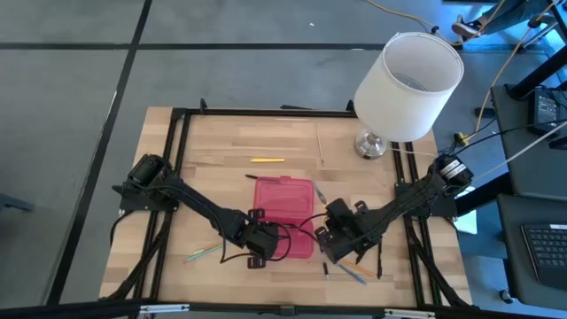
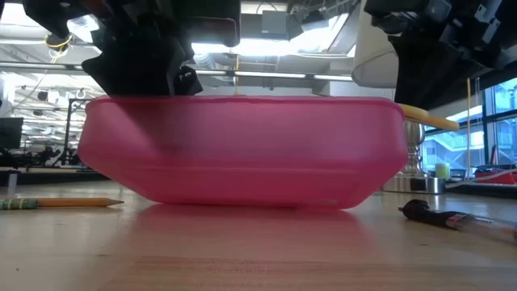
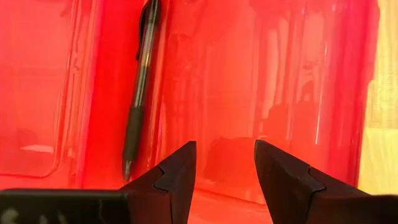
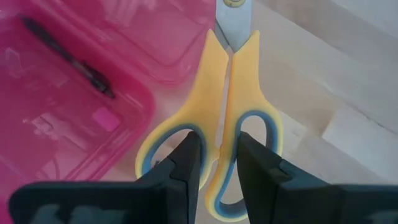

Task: Pick & place school supplies into a supply box
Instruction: Put the yellow scissors into the red supply box

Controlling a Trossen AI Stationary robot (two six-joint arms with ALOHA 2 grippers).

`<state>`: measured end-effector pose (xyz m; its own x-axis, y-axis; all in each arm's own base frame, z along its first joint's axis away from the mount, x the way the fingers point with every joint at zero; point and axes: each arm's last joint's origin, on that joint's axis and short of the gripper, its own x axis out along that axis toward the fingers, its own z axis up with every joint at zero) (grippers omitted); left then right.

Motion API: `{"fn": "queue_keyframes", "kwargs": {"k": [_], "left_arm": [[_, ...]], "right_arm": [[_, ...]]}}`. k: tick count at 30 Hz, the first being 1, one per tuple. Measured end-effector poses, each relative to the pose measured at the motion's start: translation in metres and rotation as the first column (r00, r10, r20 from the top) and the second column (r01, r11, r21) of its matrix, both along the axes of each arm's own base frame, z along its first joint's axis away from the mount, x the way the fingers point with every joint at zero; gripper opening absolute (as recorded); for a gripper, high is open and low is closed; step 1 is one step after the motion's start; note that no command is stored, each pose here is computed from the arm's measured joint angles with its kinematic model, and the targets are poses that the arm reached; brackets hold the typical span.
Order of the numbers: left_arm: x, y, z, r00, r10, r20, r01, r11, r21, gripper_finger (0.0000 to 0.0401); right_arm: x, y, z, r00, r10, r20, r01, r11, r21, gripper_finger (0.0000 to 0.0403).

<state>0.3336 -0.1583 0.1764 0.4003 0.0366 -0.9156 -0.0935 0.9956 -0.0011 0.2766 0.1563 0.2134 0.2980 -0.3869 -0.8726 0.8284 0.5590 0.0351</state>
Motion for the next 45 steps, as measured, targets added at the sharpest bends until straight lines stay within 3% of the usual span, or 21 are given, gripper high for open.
{"fn": "queue_keyframes", "kwargs": {"k": [4,11,22,34,45], "left_arm": [[0.002,-0.002,0.008,1.0,0.002,-0.001,-0.002,1.0,0.017,0.0156],[0.003,-0.011,0.035,0.999,0.008,0.033,-0.012,0.992,0.127,0.0154],[0.0,-0.023,0.044,0.999,0.017,0.045,-0.021,0.996,0.092,0.0153],[-0.007,-0.035,0.044,0.997,0.047,0.057,-0.051,0.997,0.065,0.0154],[-0.014,-0.046,0.045,0.996,0.038,0.085,-0.046,0.995,0.094,0.0156]], "right_arm": [[0.002,0.001,0.0,1.0,0.017,0.023,-0.016,1.0,-0.013,0.009],[0.003,0.001,0.001,0.998,0.042,0.036,-0.041,0.998,-0.039,0.0093],[0.024,-0.006,0.005,0.977,0.179,0.114,-0.164,0.978,-0.125,0.0094],[0.066,-0.008,0.021,0.839,0.452,0.303,-0.411,0.891,-0.194,0.0094],[0.079,0.002,-0.02,0.813,0.536,0.226,-0.53,0.843,-0.091,0.0095]]}}
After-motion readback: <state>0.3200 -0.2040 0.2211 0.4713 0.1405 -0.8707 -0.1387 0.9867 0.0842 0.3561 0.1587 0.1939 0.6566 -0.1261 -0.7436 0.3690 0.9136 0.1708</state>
